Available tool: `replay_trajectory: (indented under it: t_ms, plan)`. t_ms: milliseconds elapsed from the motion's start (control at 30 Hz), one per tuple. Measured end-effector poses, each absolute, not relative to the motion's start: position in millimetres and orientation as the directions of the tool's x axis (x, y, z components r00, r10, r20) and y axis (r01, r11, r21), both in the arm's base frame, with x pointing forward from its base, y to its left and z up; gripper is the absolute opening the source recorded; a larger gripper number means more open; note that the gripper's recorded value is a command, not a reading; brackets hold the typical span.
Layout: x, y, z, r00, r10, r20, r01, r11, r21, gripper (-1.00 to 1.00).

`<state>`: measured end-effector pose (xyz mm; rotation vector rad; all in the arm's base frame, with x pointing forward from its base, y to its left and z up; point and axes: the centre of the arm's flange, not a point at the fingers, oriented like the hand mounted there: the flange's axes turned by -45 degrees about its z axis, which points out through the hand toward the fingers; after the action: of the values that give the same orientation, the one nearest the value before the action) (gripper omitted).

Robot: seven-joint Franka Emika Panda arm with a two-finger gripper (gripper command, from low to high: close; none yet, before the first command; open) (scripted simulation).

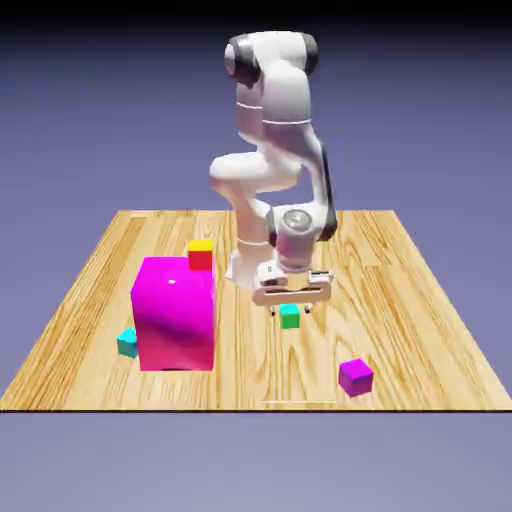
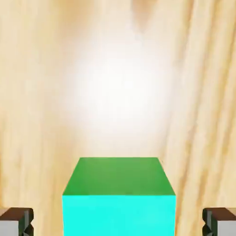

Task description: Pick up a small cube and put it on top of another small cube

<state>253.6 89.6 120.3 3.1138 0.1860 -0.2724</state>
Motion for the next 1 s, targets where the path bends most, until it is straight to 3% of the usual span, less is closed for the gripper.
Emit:
replay_trajectory:
  t_ms: [467,733,1000]
  plan:
    - [262.7,100.0,192.2,0.973,0.172,-0.15,0.176,-0.984,0.014,-1.0]
    - [346.3,33.8,289.6,0.952,-0.297,-0.072,-0.293,-0.954,0.068,-1.0]
    - [363.6,-71.6,407.5,0.67,-0.742,0.003,-0.739,-0.667,0.097,-1.0]
